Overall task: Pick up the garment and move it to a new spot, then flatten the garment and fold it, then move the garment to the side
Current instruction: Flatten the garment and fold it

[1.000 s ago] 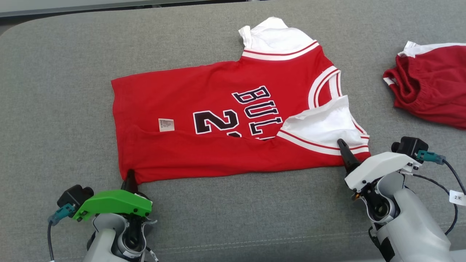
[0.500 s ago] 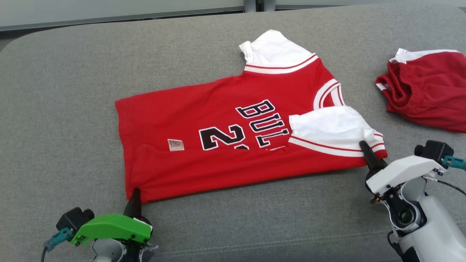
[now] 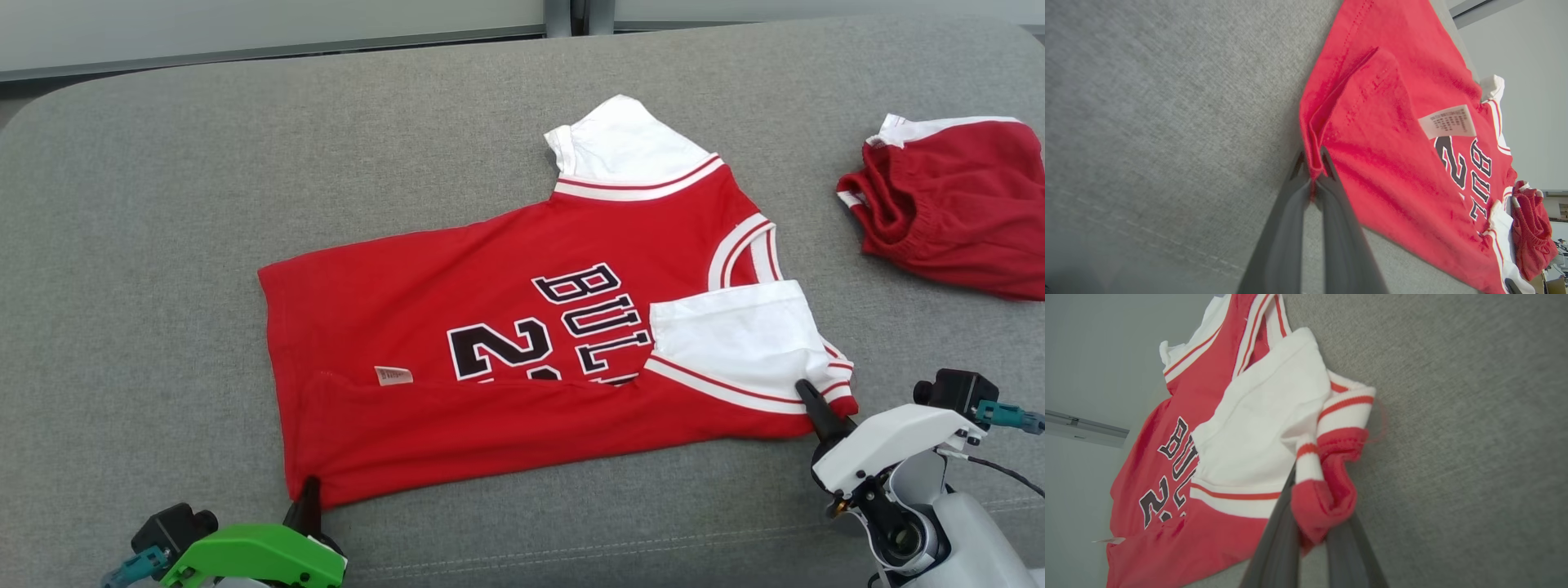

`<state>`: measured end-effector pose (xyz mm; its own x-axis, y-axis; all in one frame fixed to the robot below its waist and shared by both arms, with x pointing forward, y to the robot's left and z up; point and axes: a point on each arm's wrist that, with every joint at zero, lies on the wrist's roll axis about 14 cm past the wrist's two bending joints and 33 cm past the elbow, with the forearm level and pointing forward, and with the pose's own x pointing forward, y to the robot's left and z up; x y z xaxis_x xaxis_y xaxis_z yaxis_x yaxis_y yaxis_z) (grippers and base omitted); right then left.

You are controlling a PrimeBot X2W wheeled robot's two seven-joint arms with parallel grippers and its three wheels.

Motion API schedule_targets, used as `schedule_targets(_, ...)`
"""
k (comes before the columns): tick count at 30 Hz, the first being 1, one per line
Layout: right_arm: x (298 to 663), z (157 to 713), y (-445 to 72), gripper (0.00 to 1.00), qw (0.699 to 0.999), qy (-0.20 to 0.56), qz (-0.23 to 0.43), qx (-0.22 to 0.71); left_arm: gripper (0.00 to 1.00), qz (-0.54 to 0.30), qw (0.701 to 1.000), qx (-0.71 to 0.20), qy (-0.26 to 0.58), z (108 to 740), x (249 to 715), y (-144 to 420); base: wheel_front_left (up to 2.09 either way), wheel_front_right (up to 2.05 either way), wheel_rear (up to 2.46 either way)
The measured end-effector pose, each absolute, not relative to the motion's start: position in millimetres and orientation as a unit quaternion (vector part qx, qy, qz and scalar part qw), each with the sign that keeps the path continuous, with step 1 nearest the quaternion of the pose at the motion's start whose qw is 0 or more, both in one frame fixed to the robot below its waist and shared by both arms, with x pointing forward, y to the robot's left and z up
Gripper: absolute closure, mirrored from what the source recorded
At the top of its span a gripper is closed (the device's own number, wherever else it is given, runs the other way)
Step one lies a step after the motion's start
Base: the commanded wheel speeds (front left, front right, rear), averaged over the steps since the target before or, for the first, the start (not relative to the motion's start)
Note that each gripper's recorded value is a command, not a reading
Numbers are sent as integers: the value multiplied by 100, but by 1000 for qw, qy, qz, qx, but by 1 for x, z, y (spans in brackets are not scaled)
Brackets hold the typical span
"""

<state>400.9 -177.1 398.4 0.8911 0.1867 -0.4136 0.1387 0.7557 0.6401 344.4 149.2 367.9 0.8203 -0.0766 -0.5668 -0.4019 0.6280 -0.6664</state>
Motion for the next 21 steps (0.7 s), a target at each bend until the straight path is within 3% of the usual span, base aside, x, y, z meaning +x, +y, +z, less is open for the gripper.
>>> schedule_targets(3,398,396,-179,100,909,238,11,341,100,93,861,-405,293,365,342,150,0,0,0)
schedule_targets(4,398,395,-180,100,910,238,9,338,95,93,863,-399,295,364,341,151,0,0,0)
schedule_targets(5,397,395,-181,98,911,240,9,334,68,92,866,-393,295,364,341,152,0,0,0)
schedule_targets(6,396,395,-181,79,912,242,9,331,46,89,869,-387,295,365,341,152,0,0,0)
schedule_targets(7,396,395,-183,52,912,240,6,332,3,87,872,-382,294,366,341,153,0,0,0)
schedule_targets(8,395,396,-184,11,913,239,4,332,0,85,875,-376,293,367,341,154,0,0,0)
schedule_targets(9,394,396,-186,0,913,239,2,331,0,84,879,-368,292,368,341,157,0,0,0)
schedule_targets(21,383,420,-218,0,933,214,-8,291,0,31,940,-232,250,408,365,185,0,0,0)
